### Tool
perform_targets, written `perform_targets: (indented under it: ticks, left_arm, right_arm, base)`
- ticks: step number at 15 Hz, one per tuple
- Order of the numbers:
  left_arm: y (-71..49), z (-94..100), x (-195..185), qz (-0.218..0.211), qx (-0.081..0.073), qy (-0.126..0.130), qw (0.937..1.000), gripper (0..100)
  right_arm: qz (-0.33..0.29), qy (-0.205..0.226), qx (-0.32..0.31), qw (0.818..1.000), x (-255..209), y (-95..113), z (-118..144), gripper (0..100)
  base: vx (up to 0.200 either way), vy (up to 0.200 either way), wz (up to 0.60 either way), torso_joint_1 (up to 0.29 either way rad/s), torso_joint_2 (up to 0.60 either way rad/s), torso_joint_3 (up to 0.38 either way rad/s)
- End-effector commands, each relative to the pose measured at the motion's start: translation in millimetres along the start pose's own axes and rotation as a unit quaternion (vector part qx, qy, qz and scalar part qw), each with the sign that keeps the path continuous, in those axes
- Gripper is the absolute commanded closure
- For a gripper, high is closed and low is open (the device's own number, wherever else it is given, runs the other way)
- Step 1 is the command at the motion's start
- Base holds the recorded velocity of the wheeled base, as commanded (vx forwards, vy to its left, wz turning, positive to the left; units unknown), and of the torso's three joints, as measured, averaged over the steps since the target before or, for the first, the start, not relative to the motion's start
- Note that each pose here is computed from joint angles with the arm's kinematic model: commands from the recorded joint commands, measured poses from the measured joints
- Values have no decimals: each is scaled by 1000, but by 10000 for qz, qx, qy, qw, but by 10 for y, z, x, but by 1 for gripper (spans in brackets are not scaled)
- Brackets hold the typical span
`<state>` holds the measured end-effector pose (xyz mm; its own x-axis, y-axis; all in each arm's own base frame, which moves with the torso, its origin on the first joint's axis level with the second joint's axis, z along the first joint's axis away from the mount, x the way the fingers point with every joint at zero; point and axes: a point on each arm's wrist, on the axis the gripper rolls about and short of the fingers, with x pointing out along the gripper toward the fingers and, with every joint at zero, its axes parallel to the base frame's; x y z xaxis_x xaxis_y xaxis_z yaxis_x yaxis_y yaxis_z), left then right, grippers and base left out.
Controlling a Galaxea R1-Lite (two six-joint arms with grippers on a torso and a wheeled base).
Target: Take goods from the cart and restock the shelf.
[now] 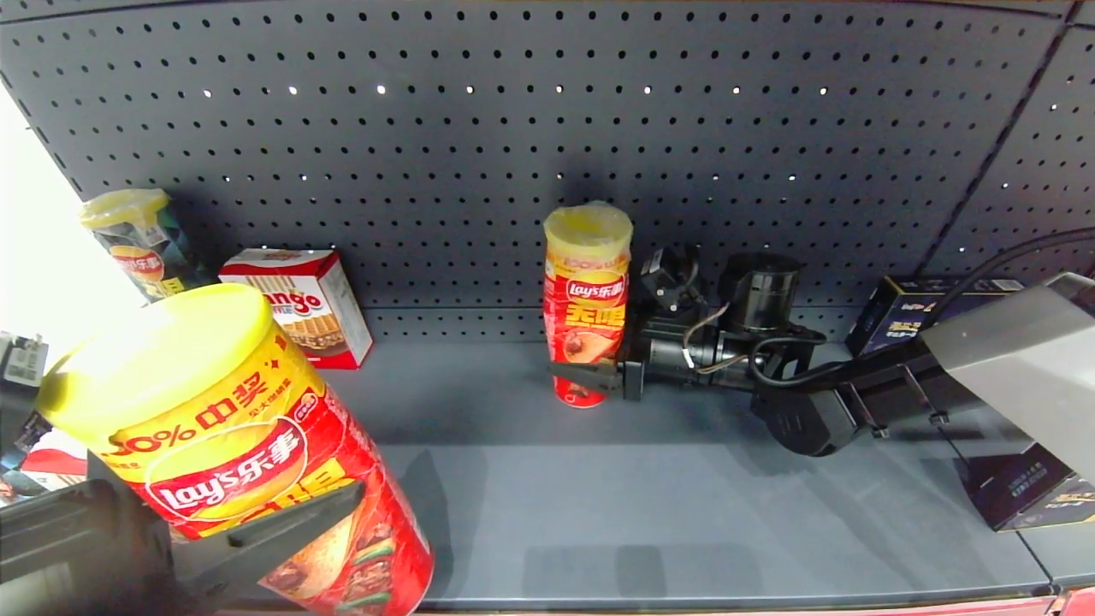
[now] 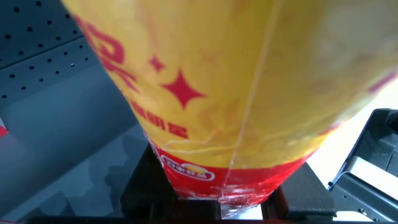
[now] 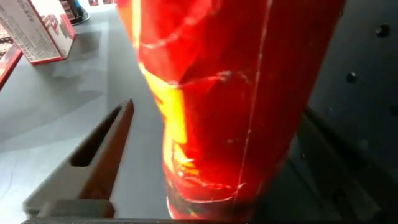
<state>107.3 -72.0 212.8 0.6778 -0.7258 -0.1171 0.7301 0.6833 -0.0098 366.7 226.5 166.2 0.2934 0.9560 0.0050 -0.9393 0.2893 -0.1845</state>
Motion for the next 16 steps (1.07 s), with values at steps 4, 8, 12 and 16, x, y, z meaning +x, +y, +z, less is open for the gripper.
perform_targets:
  ticks: [4, 8, 12, 16]
  left_arm:
    - [0, 7, -1, 8, 4, -18, 10000, 100]
    - [-1, 1, -4, 8, 4, -18, 10000, 100]
    - [-3, 0, -11, 9, 6, -25, 10000, 100]
    - [-3, 9, -11, 9, 10, -40, 10000, 100]
  right_arm:
    - [5, -21, -19, 10000, 12, 10, 8, 100]
    - [-290, -18, -26, 9996, -120, 218, 246, 100]
    - [-341, -39, -58, 9994, -518, 529, 532, 100]
    - [-207, 99, 89, 9997, -821, 916, 586, 100]
  base:
    - [0, 0, 0, 0, 0, 0]
    - [0, 0, 0, 0, 0, 0]
    - [0, 0, 0, 0, 0, 0]
    - [0, 0, 0, 0, 0, 0]
